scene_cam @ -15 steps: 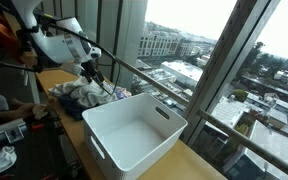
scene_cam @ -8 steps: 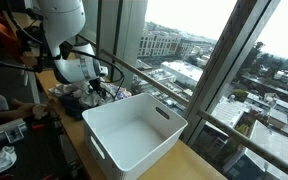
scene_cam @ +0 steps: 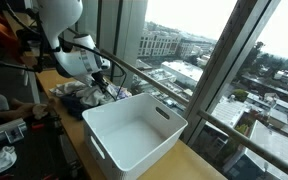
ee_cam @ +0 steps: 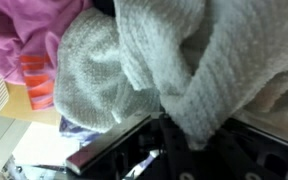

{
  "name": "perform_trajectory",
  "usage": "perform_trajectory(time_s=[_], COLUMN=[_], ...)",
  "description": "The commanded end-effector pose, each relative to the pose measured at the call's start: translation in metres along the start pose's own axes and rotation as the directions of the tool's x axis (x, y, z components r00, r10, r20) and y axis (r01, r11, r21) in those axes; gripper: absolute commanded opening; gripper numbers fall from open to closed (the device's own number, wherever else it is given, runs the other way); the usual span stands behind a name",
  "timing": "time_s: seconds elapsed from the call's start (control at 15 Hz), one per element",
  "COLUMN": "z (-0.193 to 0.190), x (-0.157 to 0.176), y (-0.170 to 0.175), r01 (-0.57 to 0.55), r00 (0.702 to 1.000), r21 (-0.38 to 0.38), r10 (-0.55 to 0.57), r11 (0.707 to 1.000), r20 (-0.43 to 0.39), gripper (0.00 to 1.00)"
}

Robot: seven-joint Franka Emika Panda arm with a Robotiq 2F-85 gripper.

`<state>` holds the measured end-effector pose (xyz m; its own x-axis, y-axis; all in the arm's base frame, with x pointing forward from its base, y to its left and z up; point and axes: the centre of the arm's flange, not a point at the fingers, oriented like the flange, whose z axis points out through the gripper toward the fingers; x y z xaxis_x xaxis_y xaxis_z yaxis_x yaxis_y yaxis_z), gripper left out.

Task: Put the clothes in the basket

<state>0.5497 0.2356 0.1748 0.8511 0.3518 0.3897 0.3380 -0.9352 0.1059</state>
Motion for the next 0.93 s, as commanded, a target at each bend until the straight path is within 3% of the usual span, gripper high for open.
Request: perform_trajectory(time_s=[0.0, 0.47, 0.87], z=[-0.073, -0.201, -0.279], x=[-0.002, 0.015, 0.021], y=[0.016, 0.082, 0.189], r01=[0.005, -0.024, -0.098], r00=[0.998, 0.987, 0.975], r21=[-0.050, -0.167, -0.283], r10=[-0.008, -0.003, 0.035], r11=[0.999, 0.986, 0.954], r20=[-0.057, -0.158, -0.220], gripper=[0.03, 0.03, 0.03])
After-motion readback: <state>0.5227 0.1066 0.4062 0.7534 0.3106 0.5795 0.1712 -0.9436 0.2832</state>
